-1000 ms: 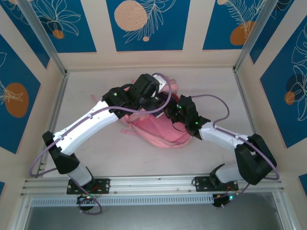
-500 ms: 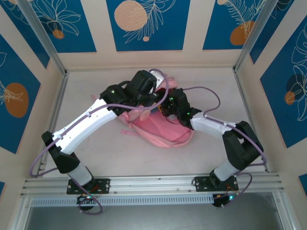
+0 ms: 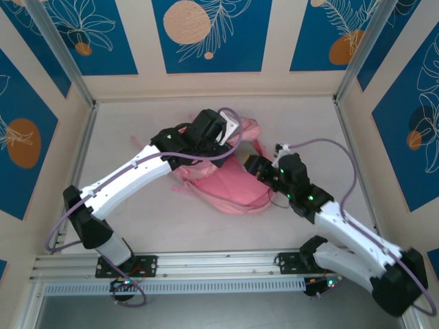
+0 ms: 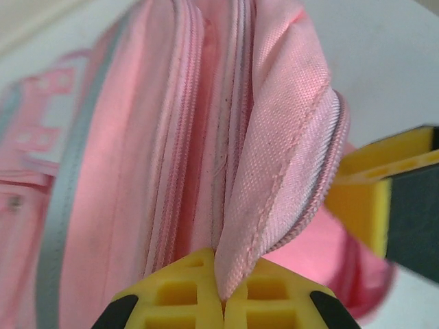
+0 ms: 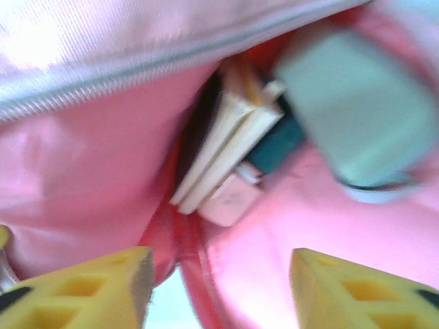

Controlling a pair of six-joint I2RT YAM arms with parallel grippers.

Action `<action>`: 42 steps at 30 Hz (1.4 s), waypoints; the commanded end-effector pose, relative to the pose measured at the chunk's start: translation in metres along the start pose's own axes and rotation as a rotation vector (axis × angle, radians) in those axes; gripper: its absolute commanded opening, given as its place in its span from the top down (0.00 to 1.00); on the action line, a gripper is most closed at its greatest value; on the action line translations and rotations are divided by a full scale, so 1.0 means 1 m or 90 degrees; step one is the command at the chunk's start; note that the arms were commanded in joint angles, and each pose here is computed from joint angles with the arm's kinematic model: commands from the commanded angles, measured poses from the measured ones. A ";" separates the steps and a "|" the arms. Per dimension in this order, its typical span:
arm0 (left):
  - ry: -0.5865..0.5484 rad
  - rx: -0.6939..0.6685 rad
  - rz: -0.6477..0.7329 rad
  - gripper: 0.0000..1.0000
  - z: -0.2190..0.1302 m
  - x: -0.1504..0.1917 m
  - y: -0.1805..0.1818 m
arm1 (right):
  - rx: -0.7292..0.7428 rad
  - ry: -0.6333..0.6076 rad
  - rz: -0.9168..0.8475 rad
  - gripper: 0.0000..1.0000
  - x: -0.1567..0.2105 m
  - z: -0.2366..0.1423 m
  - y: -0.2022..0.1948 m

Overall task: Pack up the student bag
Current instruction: Close the student bag at the center of the table, then rotate the card holder at the center of the table.

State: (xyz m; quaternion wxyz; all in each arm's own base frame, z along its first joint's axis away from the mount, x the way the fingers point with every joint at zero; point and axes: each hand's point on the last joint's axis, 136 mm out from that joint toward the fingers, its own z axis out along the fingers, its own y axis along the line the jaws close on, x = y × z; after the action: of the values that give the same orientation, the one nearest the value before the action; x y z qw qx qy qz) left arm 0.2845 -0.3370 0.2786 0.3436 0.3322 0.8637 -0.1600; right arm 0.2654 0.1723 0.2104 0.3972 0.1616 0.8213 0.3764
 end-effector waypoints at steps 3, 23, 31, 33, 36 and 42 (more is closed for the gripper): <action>0.020 0.136 -0.059 1.00 0.021 0.017 -0.038 | 0.229 -0.120 -0.026 0.58 -0.019 -0.058 -0.086; 0.121 0.312 -0.083 0.65 0.109 0.022 -0.135 | 0.383 -0.138 0.080 0.70 -0.035 -0.091 -0.126; 0.039 0.161 -0.157 0.45 0.052 0.021 -0.061 | 0.372 -0.101 0.083 0.61 -0.024 -0.092 -0.124; 0.019 0.123 -0.245 0.42 0.037 0.034 -0.024 | 0.348 -0.086 0.089 0.61 -0.018 -0.086 -0.122; 0.002 0.056 -0.368 0.39 0.020 0.058 0.027 | 0.341 -0.072 0.106 0.61 -0.010 -0.081 -0.126; -0.063 -0.080 -0.621 0.41 -0.002 0.118 0.111 | 0.328 -0.062 0.120 0.60 -0.004 -0.075 -0.126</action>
State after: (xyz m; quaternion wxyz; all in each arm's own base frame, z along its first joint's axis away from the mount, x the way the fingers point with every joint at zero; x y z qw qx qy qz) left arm 0.2917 -0.2322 0.2128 0.2905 -0.0199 0.9176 -0.2705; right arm 0.2131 0.0446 0.1491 0.3494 0.3424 0.8570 0.1619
